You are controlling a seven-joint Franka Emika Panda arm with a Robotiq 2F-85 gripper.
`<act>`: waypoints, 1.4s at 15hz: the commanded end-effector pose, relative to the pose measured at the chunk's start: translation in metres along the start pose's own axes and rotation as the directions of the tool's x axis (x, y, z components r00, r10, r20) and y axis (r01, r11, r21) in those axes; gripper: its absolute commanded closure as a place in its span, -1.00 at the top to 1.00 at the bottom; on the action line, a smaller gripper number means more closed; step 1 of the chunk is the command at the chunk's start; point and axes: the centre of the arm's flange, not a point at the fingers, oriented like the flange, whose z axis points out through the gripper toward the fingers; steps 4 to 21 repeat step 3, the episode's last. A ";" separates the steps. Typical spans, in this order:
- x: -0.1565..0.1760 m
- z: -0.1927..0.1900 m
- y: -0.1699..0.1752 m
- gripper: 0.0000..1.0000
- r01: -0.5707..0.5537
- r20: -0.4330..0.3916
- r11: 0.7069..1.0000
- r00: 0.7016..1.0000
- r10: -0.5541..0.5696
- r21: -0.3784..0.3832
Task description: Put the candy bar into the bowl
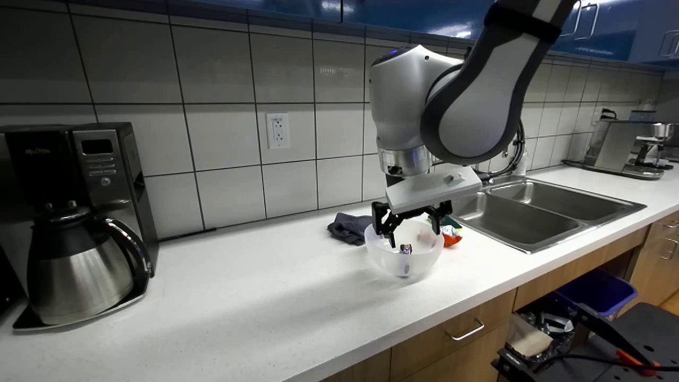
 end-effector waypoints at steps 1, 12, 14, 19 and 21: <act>-0.006 0.000 0.002 1.00 0.012 0.005 1.000 1.000 -0.012 -0.007; -0.014 0.000 0.005 1.00 0.019 0.012 1.000 1.000 -0.019 -0.012; -0.014 0.000 0.005 1.00 0.019 0.012 1.000 1.000 -0.019 -0.012; -0.014 0.000 0.005 1.00 0.019 0.012 1.000 1.000 -0.019 -0.012; -0.014 0.000 0.005 1.00 0.019 0.012 1.000 1.000 -0.019 -0.012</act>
